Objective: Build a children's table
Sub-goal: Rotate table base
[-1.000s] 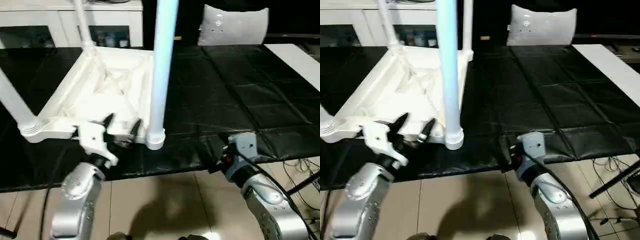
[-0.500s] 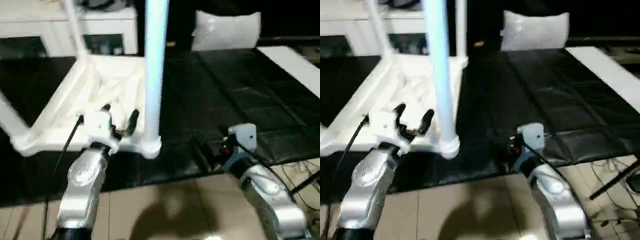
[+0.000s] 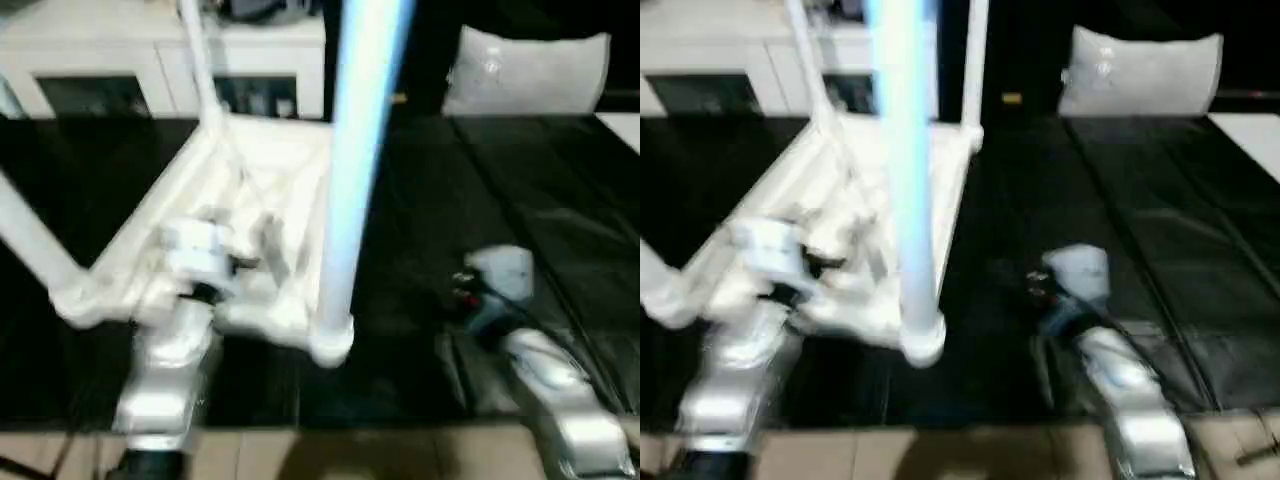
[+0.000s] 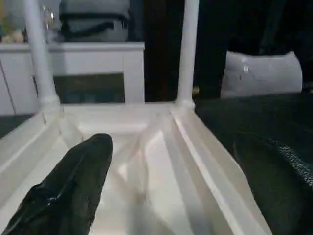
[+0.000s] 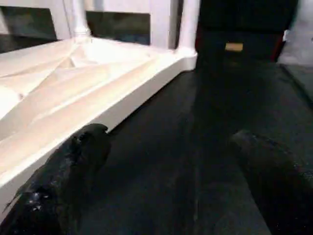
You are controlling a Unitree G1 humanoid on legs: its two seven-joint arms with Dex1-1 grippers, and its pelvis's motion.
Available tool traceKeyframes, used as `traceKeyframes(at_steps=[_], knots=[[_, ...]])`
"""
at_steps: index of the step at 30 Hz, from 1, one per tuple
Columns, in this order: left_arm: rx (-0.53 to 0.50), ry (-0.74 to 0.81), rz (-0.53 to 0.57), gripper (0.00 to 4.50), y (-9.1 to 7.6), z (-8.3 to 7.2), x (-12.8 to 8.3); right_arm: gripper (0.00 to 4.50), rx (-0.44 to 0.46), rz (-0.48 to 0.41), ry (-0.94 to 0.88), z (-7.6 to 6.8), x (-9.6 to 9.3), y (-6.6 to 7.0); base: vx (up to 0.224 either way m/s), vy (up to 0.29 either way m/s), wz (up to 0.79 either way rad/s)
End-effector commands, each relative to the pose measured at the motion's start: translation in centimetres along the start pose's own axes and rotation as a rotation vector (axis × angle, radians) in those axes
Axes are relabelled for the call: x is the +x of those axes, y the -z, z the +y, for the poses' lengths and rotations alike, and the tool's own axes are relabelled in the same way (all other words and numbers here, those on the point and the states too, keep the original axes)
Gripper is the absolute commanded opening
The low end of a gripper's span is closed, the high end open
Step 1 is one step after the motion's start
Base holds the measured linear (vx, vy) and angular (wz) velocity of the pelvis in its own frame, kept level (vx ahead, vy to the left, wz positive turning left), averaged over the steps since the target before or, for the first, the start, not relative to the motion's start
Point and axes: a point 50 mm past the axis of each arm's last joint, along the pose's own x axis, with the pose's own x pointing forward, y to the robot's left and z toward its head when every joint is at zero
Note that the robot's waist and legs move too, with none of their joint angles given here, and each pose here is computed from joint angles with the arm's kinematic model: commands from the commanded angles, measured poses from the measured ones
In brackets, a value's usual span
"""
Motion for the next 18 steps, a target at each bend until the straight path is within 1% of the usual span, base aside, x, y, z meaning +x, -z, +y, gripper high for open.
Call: traceKeyframes(at_steps=[1, 2, 3, 4, 7, 9, 11, 13, 14, 15, 16, 17, 18], knots=[[0.000, -0.021, 0.025, 4.44, 0.5, 0.7, -0.2, 4.50, 0.005, -0.003, -0.039, 0.5, 0.0, -0.1, 0.000, 0.000, 0.00], [-0.003, -0.019, 0.024, 4.44, 0.5, 0.7, 0.1, 4.50, -0.001, 0.015, -0.027, 0.3, 0.0, -0.1, 0.000, 0.000, 0.00], [-0.016, 0.002, 0.023, 4.44, 0.5, 0.9, 0.6, 4.50, 0.019, 0.039, -0.033, 0.0, -0.1, 0.1, 0.000, 0.000, 0.00], [-0.016, 0.002, 0.023, 4.44, 0.5, 0.9, 0.6, 4.50, 0.020, 0.039, -0.034, 0.0, -0.1, 0.1, 0.000, 0.000, 0.00], [-0.030, 0.104, 0.020, 4.44, 0.1, 1.0, 1.6, 4.50, -0.009, 0.024, -0.077, -0.4, -0.3, -0.1, 0.000, 0.000, 0.00], [-0.062, 0.195, 0.042, 4.44, -0.2, 1.4, 2.5, 4.50, -0.042, 0.018, -0.089, -0.9, -0.3, -0.4, -0.056, 0.031, 0.01], [-0.036, 0.255, 0.040, 4.44, -0.8, 1.9, 3.4, 4.50, -0.072, 0.021, -0.110, -1.5, -0.4, -0.6, -0.072, 0.018, 0.04], [-0.020, 0.292, 0.031, 4.44, -1.2, 2.1, 3.9, 4.50, -0.092, 0.026, -0.130, -1.7, -0.4, -0.7, -0.068, 0.017, 0.05], [-0.018, 0.338, 0.029, 4.44, -1.5, 2.0, 4.1, 4.50, -0.104, 0.028, -0.151, -1.9, -0.4, -0.8, 0.000, 0.000, 0.00], [-0.009, 0.439, 0.034, 4.44, -1.9, 1.8, 4.2, 4.50, -0.126, 0.030, -0.201, -2.0, -0.4, -1.1, 0.000, 0.000, 0.00], [-0.001, 0.478, 0.040, 4.44, -2.1, 1.7, 4.2, 4.50, -0.135, 0.033, -0.221, -2.0, -0.4, -1.2, 0.000, 0.000, 0.00], [0.021, 0.557, 0.064, 4.44, -2.2, 1.5, 4.2, 4.50, -0.154, 0.041, -0.258, -2.1, -0.5, -1.3, 0.000, 0.000, 0.00], [0.067, 0.636, 0.091, 4.44, -2.2, 1.4, 4.0, 4.50, -0.178, 0.051, -0.287, -2.4, -0.6, -1.4, 0.000, 0.000, 0.00]])
